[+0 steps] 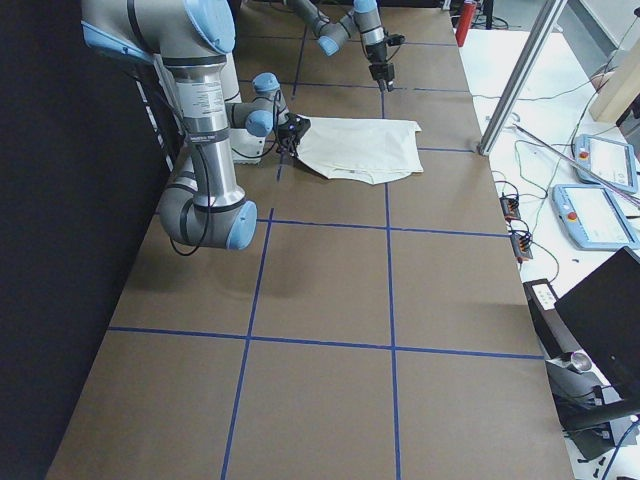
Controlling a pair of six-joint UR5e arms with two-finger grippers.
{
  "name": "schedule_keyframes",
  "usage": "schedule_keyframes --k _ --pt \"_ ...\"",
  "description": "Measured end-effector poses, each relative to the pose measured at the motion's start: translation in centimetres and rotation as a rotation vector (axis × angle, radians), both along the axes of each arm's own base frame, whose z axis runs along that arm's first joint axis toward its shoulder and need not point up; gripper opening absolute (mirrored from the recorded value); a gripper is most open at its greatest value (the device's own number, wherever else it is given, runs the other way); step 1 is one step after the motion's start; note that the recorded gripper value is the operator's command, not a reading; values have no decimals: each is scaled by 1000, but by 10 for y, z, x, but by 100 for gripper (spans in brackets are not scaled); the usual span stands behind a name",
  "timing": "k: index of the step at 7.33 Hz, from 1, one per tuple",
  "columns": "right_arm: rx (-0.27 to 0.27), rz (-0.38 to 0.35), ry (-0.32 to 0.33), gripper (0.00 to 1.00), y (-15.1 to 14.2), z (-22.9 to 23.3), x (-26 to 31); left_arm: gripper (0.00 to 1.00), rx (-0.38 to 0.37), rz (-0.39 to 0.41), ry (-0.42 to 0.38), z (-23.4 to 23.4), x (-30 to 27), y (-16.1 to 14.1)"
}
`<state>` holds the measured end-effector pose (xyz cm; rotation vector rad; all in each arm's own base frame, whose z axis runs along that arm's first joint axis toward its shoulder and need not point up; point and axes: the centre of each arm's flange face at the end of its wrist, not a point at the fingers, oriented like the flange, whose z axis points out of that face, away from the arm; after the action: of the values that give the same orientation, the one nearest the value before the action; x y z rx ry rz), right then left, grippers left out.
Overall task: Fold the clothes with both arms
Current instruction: 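Grasp the shirt's edge nearest the robot with both grippers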
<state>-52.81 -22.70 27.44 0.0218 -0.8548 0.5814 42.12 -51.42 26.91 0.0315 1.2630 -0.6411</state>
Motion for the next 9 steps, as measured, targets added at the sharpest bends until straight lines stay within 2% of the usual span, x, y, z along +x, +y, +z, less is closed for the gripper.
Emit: schedule_keyframes --k 3,5,7,9 --pt "-2 -20 -6 0 5 5 24 64 -129 73 -38 16 40 151" --pt "-1 -24 -6 0 6 6 25 64 -218 130 -70 21 83 222" --pt "0 -25 -9 0 6 4 25 63 -231 172 -83 21 108 258" --pt "1 -26 -10 0 7 4 25 58 -230 200 -84 18 119 274"
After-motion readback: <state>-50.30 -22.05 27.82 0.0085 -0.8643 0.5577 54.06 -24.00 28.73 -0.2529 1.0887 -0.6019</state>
